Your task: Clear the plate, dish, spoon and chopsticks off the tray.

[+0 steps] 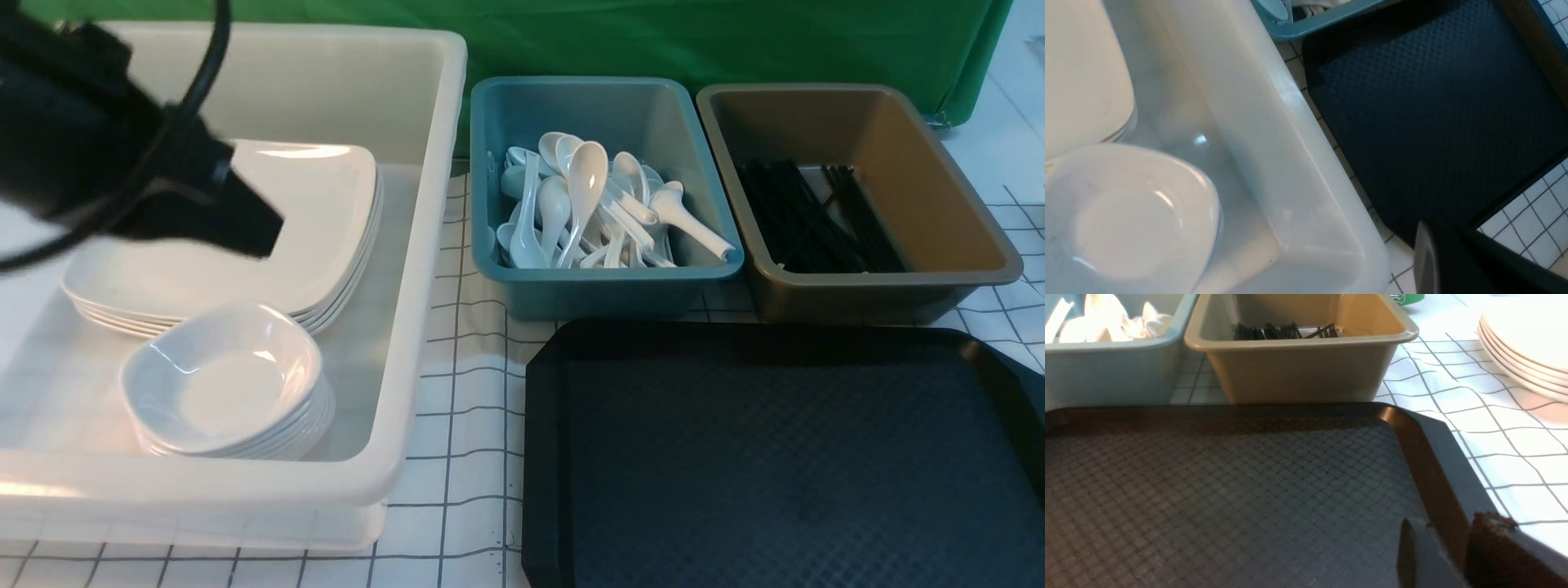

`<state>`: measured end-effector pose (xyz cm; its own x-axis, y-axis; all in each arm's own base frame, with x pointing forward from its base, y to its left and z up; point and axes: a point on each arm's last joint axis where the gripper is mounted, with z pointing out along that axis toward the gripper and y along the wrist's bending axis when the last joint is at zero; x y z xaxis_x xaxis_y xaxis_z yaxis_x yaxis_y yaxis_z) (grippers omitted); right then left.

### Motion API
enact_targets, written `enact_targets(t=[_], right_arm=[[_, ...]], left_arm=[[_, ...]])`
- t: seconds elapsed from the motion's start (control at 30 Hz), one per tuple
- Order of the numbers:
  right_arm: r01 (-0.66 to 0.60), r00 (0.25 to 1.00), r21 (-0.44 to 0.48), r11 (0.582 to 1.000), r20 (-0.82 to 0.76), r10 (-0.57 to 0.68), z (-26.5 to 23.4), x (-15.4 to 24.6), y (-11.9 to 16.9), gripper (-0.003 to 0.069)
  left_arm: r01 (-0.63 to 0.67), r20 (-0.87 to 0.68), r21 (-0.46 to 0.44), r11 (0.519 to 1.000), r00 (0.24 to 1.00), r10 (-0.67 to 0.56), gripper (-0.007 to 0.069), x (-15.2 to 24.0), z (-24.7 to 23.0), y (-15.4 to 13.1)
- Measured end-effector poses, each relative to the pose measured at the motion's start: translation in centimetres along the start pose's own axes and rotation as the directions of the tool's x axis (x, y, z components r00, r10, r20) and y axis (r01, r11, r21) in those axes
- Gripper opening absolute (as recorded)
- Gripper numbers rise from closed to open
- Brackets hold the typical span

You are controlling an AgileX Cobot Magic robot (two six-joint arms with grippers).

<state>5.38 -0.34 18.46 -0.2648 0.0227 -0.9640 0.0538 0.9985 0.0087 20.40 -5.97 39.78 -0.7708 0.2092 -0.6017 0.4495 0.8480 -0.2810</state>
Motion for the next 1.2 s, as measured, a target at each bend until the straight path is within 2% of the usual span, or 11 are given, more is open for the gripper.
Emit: enact_targets(t=[0.13,0.27,0.43,0.77,0.93,1.2], right_arm=[[0.017,1.0,0.0,1.0,0.0,-0.017,0.0,0.0,0.0,0.024],[0.152,0.988,0.0,0.988,-0.001,-0.152,0.0,0.0,0.0,0.024],[0.188,0.982,0.0,0.982,-0.001,-0.188,0.0,0.0,0.0,0.024],[0.188,0.982,0.0,0.982,-0.001,-0.188,0.0,0.0,0.0,0.024],[0.103,0.995,-0.032,0.994,0.003,-0.103,0.0,0.0,0.3,0.024],[0.065,0.998,-0.045,0.997,0.003,-0.065,0.0,0.0,0.4,0.024]], left_arm=[[-0.009,-0.007,-0.021,1.0,1.0,0.009,0.0004,2.9,-0.7,-0.6],[-0.015,0.016,-0.034,0.999,1.0,0.015,0.0004,6.4,-1.3,-1.4],[-0.029,0.059,-0.058,0.998,0.998,0.033,0.0004,8.5,-2.0,-1.9],[-0.036,0.11,-0.064,0.997,0.993,0.043,0.0004,10.0,-3.8,-3.0],[0.02,0.111,-0.049,0.999,0.994,-0.015,0.0004,10.1,-3.9,-3.1],[0.026,0.144,-0.027,0.999,0.989,-0.022,0.0004,10.5,-4.7,-3.8]])
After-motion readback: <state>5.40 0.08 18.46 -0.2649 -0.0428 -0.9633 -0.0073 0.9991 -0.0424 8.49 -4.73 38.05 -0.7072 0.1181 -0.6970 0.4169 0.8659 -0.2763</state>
